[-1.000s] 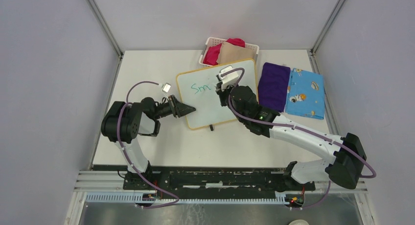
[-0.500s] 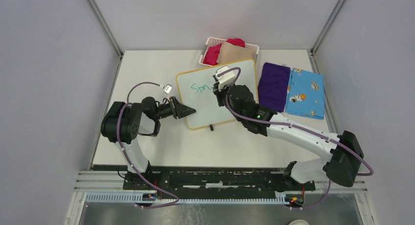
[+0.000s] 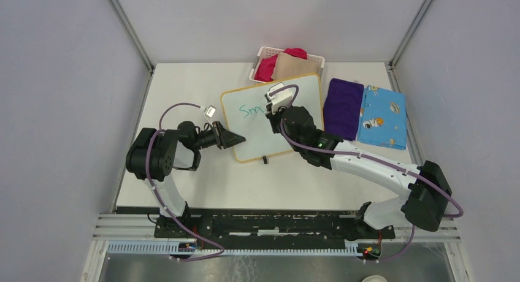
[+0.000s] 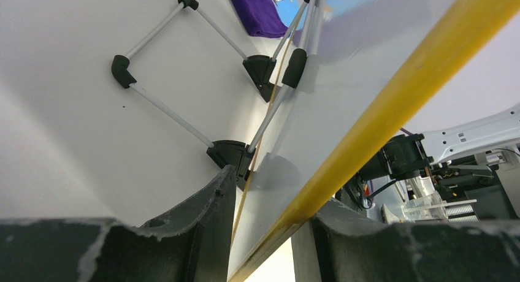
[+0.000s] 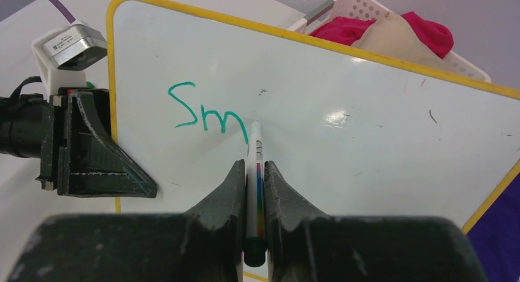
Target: Write a sentence on the whiteboard
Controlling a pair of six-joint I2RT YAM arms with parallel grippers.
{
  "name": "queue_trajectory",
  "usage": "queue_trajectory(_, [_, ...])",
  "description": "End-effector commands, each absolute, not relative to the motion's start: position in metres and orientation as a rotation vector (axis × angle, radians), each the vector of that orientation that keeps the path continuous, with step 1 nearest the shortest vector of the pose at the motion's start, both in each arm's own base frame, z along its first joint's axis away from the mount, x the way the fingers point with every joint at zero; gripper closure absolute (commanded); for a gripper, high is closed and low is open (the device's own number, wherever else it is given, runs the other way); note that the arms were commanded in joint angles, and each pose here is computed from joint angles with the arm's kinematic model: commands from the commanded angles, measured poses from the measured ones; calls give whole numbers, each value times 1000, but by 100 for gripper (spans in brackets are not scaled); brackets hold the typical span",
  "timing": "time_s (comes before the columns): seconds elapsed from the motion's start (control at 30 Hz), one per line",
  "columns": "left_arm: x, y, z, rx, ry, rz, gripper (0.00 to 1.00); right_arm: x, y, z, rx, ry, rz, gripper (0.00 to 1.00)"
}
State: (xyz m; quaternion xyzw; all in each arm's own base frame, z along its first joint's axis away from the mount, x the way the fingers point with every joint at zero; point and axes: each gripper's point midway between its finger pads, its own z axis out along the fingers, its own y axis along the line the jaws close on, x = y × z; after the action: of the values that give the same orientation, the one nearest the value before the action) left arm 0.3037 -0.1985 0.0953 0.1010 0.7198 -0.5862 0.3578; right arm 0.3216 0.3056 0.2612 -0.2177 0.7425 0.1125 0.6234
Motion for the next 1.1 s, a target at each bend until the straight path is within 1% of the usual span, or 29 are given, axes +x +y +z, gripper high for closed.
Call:
queue_trajectory(0.0, [308, -201, 109, 372, 1784, -1470, 57, 332, 302, 282, -432, 1658, 249, 100])
queue_trajectory(0.8, [309, -201, 110, 372, 1786, -1466, 58, 327, 294, 247, -452, 1722, 237, 100])
queue_trajectory(0.97, [309, -201, 109, 373, 1790, -1465, 58, 327, 286, 248, -431, 1720, 213, 100])
queue_trajectory(1.07, [309, -201, 108, 373, 1795, -1462, 58, 326, 285, 258, -417, 1700, 234, 100])
